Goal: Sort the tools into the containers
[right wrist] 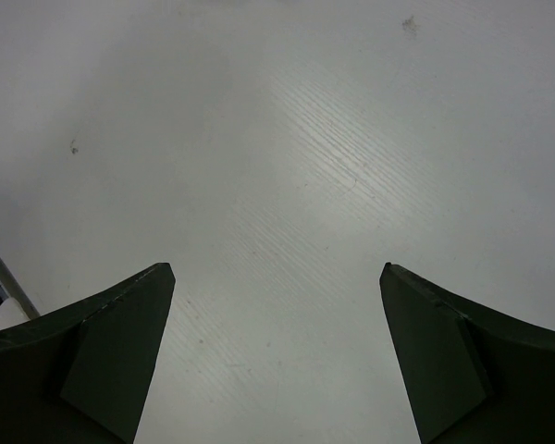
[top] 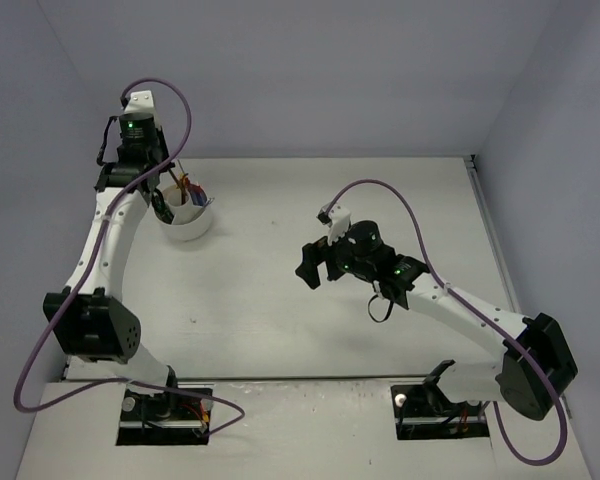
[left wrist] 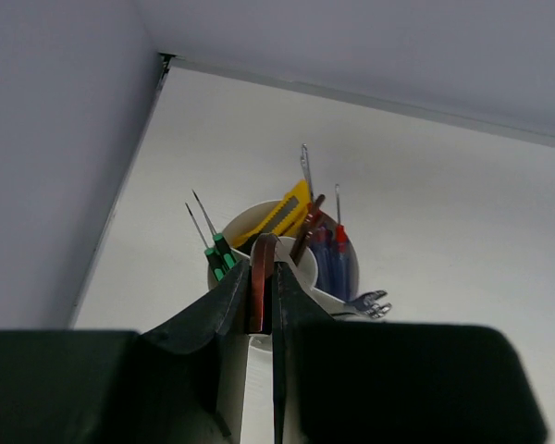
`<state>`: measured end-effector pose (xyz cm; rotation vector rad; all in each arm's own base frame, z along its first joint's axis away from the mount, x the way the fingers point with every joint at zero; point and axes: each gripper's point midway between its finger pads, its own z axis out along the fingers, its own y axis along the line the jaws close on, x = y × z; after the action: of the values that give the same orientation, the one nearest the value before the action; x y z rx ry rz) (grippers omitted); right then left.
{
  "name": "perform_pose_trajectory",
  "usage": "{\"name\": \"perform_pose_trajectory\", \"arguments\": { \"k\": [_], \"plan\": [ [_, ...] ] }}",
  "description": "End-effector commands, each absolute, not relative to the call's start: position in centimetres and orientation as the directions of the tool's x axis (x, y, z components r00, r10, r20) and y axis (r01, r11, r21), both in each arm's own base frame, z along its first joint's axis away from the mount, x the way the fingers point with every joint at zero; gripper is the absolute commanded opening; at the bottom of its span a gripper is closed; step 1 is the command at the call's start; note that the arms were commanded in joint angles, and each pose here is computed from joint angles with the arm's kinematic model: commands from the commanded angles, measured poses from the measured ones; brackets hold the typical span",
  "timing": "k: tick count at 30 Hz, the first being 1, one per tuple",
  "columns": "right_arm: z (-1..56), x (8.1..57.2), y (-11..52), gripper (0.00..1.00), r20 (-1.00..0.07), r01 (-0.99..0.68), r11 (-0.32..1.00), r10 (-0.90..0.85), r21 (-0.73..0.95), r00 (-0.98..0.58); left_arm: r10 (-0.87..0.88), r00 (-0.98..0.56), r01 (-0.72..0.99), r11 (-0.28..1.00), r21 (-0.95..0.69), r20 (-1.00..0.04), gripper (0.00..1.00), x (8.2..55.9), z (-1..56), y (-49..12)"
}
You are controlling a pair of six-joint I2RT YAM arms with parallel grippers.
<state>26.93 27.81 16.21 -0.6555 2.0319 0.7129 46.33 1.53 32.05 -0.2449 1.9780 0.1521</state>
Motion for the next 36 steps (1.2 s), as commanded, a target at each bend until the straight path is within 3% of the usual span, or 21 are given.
{"name": "perform_pose_trajectory", "arguments": {
  "k": [1,12,22,26,32,36],
  "plan": [
    [17.3,28.0,27.1,0.91,-0.876,-0.662,0.711,-0.141,0.235,-0.461,-0.065,-0.323,-0.282,0.959,0.031,-0.944,0.0,48.7,34.1,3.6],
    [15.0,28.4,26.3,0.91,-0.849,-0.641,0.729,-0.162,0.24,-0.502,-0.051,-0.336,-0.289,0.956,0.051,-0.941,0.0,51.8,30.1,4.2],
    [14.8,28.7,25.8,0.9,-0.85,-0.63,0.74,-0.16,0.233,-0.502,-0.069,-0.381,-0.304,0.951,0.054,-0.922,0.03,51.7,25.0,4.2],
    [15.2,28.7,25.7,0.9,-0.854,-0.628,0.742,-0.152,0.235,-0.498,-0.053,-0.36,-0.28,0.958,0.054,-0.931,0.12,51.4,25.6,3.9],
    [16.6,28.8,25.7,0.9,-0.868,-0.624,0.743,-0.12,0.243,-0.481,-0.053,-0.321,-0.262,0.964,0.035,-0.946,0.46,50.2,28.1,3.6],
    [17.9,28.9,25.2,0.9,-0.88,-0.609,0.752,-0.085,0.251,-0.467,-0.068,-0.285,-0.256,0.967,0.008,-0.956,0.54,48.7,30.8,3.3]
  ]
}}
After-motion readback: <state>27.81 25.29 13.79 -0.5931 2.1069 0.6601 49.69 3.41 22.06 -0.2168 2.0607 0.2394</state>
